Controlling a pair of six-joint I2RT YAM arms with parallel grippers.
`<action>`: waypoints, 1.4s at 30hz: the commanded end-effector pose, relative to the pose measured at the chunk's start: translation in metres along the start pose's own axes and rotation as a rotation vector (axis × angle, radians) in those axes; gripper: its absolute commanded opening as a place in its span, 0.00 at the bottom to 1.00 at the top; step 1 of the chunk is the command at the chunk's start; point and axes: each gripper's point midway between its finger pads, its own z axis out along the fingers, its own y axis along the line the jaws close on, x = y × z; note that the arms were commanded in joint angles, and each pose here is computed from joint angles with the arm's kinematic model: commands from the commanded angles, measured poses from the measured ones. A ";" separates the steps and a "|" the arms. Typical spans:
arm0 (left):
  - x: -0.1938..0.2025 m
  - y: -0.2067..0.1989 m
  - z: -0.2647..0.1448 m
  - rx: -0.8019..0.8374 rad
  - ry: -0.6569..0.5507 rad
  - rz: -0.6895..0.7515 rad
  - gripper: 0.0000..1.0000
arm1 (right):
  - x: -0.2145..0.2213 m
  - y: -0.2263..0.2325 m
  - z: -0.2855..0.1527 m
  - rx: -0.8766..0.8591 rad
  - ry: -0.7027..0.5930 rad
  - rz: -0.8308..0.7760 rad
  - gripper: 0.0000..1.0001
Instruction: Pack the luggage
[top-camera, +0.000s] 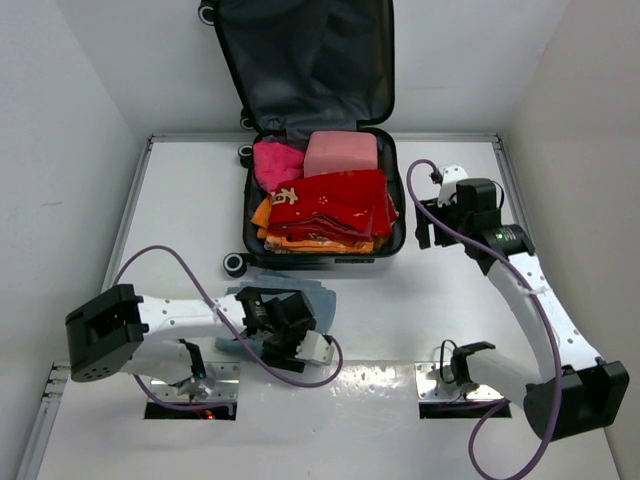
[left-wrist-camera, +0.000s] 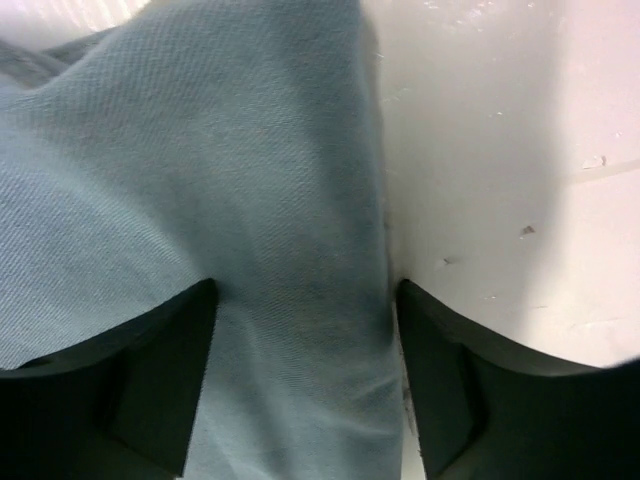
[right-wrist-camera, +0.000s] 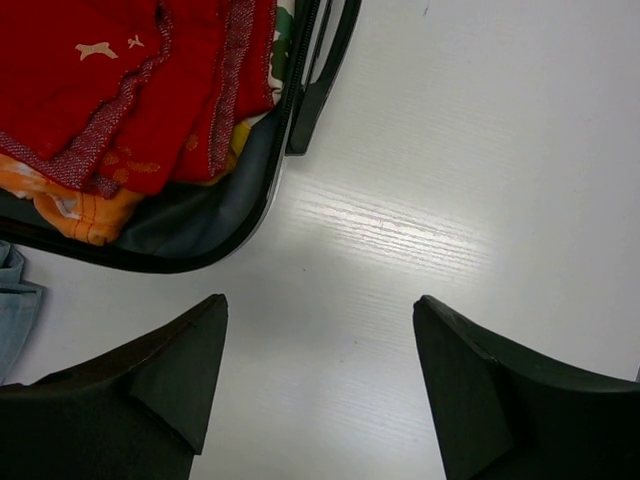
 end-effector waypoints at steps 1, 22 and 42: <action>0.009 0.024 0.025 -0.083 -0.014 0.007 0.72 | -0.001 -0.002 -0.005 0.010 -0.019 -0.009 0.73; -0.097 0.065 -0.130 -0.029 -0.519 0.046 0.00 | -0.001 0.014 0.012 -0.076 -0.006 0.000 0.66; -0.057 0.324 -0.190 -0.281 -0.517 -0.064 0.00 | -0.045 0.015 0.062 -0.104 0.041 0.023 0.66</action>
